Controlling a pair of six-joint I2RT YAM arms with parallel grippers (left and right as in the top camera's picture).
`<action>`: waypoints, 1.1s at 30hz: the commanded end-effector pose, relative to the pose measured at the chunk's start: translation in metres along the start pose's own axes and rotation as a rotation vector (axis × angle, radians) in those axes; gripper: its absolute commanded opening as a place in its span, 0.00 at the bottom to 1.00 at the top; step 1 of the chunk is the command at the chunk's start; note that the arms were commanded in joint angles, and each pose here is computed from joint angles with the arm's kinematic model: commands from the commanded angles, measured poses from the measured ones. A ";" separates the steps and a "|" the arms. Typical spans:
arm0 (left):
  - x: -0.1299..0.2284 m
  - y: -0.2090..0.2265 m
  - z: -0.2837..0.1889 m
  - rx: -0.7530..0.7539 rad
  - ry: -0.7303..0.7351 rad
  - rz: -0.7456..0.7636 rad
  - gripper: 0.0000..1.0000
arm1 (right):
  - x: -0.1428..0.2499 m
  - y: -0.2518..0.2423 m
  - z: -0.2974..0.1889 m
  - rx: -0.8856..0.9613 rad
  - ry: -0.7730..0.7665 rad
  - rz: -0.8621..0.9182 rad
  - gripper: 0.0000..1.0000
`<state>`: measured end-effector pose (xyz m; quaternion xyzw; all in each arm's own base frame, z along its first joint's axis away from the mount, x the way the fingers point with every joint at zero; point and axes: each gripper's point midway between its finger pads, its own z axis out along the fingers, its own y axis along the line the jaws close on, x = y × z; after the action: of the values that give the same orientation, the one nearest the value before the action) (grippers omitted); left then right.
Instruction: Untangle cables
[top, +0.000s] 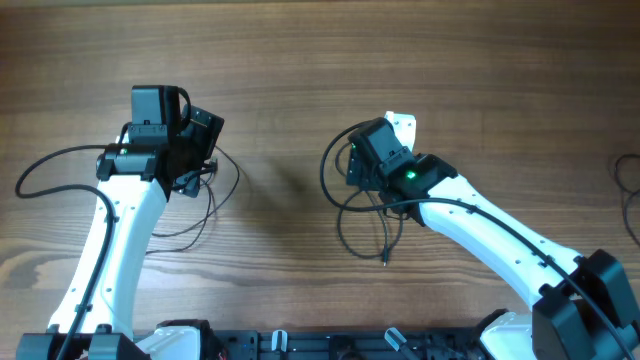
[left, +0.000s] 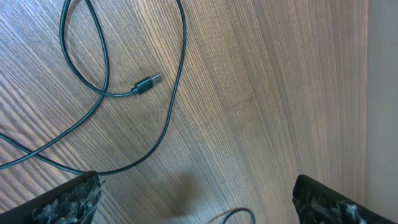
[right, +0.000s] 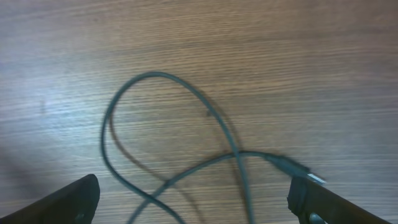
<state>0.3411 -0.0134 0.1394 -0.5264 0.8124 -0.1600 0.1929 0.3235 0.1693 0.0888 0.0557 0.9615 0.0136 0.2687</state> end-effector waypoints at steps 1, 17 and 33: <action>0.001 0.004 0.004 -0.017 0.005 0.002 1.00 | 0.004 0.009 -0.003 -0.078 0.055 0.090 1.00; 0.001 0.004 0.004 -0.017 0.005 0.002 1.00 | 0.029 -0.027 -0.071 -0.068 0.142 0.181 1.00; 0.001 0.004 0.004 -0.017 0.005 0.002 1.00 | 0.000 -0.017 -0.071 -0.110 0.018 0.208 1.00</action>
<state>0.3410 -0.0134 0.1394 -0.5265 0.8125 -0.1599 0.1928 0.2779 0.1594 0.1492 0.1272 0.9543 0.1145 0.2449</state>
